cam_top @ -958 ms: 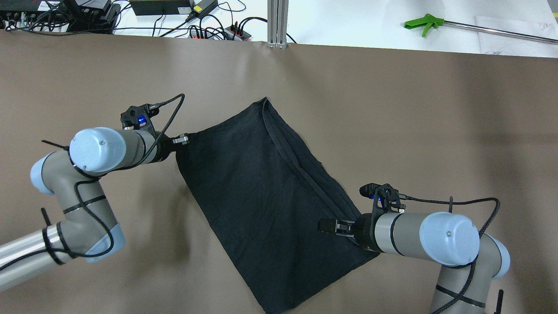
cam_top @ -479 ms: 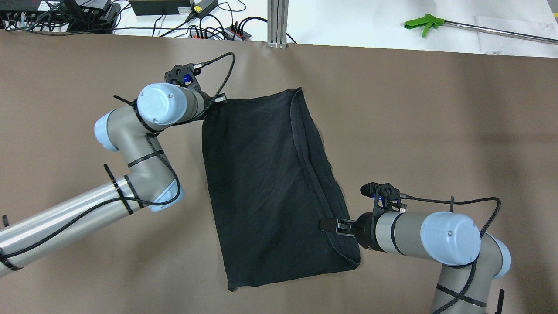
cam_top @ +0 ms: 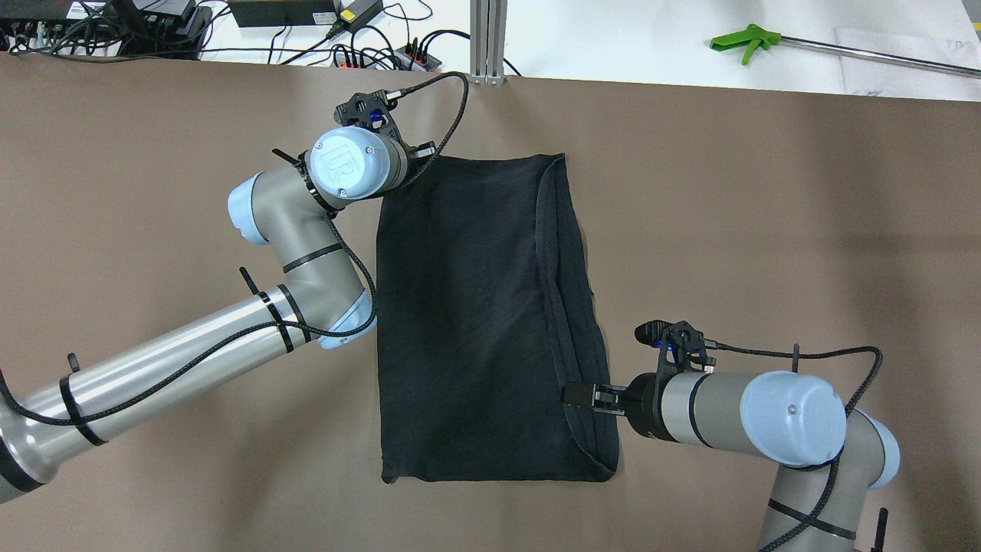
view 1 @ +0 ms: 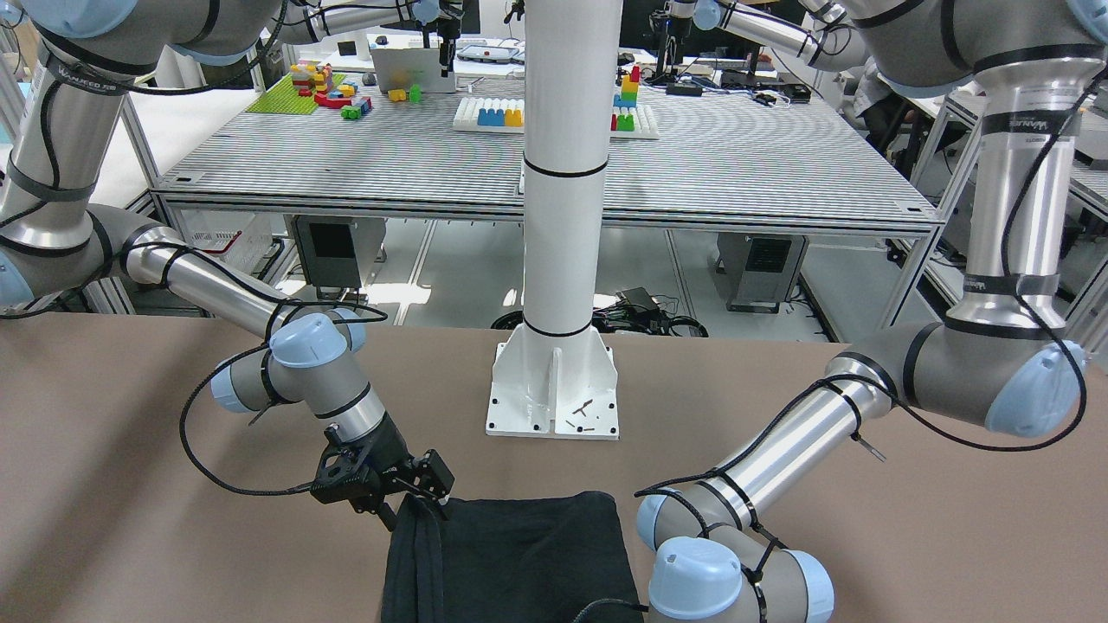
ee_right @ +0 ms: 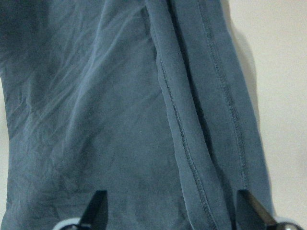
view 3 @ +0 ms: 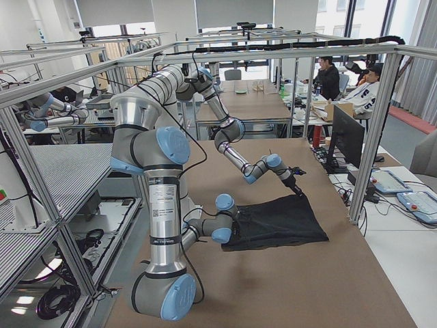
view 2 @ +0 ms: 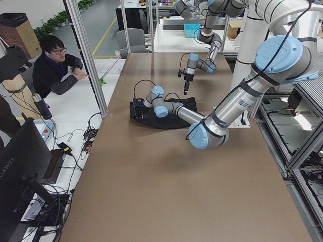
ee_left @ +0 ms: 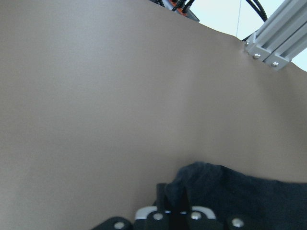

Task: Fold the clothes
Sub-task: 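Release the shirt and raise the left gripper while right gripper releases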

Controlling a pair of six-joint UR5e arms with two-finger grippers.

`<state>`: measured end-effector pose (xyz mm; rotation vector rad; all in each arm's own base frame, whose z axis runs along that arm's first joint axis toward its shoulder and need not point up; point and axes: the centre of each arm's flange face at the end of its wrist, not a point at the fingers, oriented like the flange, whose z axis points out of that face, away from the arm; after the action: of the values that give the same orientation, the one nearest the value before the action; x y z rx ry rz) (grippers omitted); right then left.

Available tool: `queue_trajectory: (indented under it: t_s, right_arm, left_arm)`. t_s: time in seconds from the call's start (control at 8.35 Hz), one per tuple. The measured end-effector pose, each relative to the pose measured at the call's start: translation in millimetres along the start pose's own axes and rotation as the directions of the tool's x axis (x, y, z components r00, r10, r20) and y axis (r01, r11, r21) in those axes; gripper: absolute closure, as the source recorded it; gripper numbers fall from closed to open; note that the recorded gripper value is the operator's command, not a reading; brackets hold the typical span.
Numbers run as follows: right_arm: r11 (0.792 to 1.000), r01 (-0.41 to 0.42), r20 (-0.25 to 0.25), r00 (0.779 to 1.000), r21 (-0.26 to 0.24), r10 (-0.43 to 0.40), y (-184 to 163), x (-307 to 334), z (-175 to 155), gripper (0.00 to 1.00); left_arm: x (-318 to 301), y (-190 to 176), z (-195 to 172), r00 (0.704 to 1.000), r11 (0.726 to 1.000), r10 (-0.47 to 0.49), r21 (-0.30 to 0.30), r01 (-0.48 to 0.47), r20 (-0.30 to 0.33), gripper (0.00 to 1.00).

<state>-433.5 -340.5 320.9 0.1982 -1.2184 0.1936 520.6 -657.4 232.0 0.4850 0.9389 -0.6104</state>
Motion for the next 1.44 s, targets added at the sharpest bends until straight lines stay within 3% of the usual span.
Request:
queue_trajectory:
  t_s: [0.24,0.36,0.48,0.84,0.96,1.2,1.44]
  right_arm:
    - [1.0,-0.001,-0.005,1.0,0.003,0.001,-1.9,2.0,0.0,0.06]
    - [1.0,-0.003,-0.01,1.0,0.006,0.003,-3.8,3.0,-0.1,0.06]
    - [1.0,-0.006,-0.019,1.0,0.01,0.006,-6.3,4.4,-0.1,0.06]
    - [0.999,-0.01,-0.066,0.998,0.034,0.013,-24.4,3.9,-1.5,0.06]
    - [0.999,-0.002,-0.089,0.996,0.05,0.007,-36.8,-2.2,-3.1,0.06]
    - [0.994,0.092,-0.143,0.986,0.061,-0.082,-54.0,-17.3,-3.9,0.06]
    - [0.956,0.272,-0.215,0.945,0.108,-0.245,-68.5,-28.9,-4.4,0.06]
  left_arm:
    - [6.7,-2.1,3.3,1.0,1.0,0.002,0.006,-0.002,0.005,0.98]
    - [8.3,-4.5,6.9,1.0,1.0,0.004,0.015,-0.004,0.01,0.23]
    - [7.8,-6.6,10.6,1.0,1.0,0.006,0.03,-0.006,0.012,0.05]
    - [19.3,-32.3,3.3,1.0,0.997,-0.011,0.07,0.011,-0.006,0.05]
    - [28.6,-55.8,-7.8,0.999,0.999,-0.027,0.044,0.028,-0.027,0.05]
    - [26.1,-79.9,-19.6,0.998,0.999,-0.04,0.001,0.04,-0.05,0.05]
    - [3.5,-81.3,-30.9,0.997,0.999,-0.037,-0.014,0.036,-0.068,0.05]
